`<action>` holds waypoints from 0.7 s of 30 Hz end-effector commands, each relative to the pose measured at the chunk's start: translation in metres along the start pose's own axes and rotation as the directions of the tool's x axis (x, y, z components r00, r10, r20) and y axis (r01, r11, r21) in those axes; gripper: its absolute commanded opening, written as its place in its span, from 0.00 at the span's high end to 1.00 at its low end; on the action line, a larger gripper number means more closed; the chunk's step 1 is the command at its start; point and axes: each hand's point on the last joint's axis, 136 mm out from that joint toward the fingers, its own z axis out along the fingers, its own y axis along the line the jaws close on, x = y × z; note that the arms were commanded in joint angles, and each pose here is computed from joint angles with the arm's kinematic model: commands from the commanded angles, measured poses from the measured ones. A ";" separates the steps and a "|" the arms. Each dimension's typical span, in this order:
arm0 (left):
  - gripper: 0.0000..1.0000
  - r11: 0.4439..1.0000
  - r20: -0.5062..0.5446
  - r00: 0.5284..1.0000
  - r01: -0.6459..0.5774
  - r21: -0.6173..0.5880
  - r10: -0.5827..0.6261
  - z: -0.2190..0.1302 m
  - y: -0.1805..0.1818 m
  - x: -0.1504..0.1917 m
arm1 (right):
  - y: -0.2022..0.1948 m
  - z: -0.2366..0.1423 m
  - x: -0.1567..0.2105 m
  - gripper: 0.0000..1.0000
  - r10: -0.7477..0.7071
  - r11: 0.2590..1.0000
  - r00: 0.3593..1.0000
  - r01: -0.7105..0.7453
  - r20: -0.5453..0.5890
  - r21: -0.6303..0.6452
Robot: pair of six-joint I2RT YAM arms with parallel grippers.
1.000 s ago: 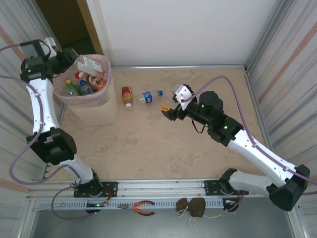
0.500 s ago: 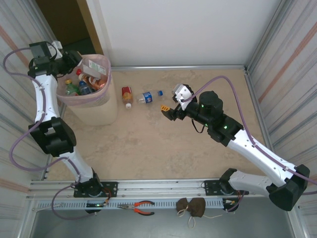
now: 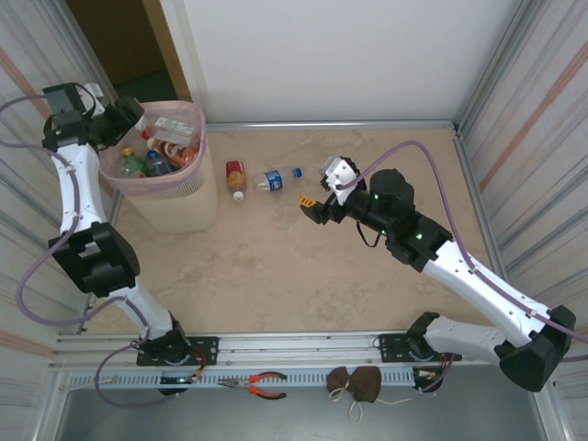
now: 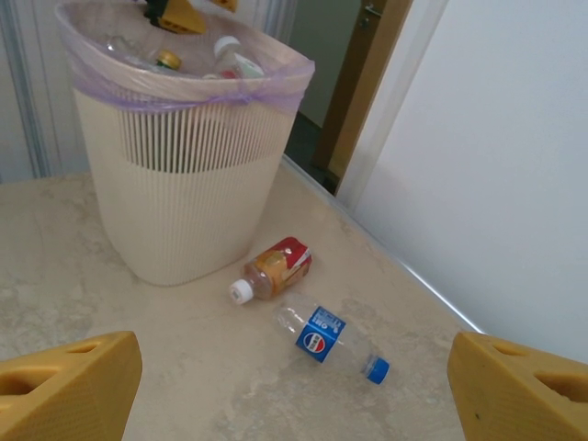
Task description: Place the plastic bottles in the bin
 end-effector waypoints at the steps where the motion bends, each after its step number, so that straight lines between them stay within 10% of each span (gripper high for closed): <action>1: 0.30 0.997 0.053 0.996 -0.070 0.016 0.069 -0.027 -0.020 -0.010 | -0.004 -0.010 -0.016 0.14 0.015 1.000 0.999 -0.016 0.040 0.019; 21: 0.65 0.995 -0.180 0.981 -0.060 0.076 0.072 0.059 0.000 0.052 | -0.002 -0.012 -0.013 0.15 0.026 0.999 0.999 -0.027 0.033 0.017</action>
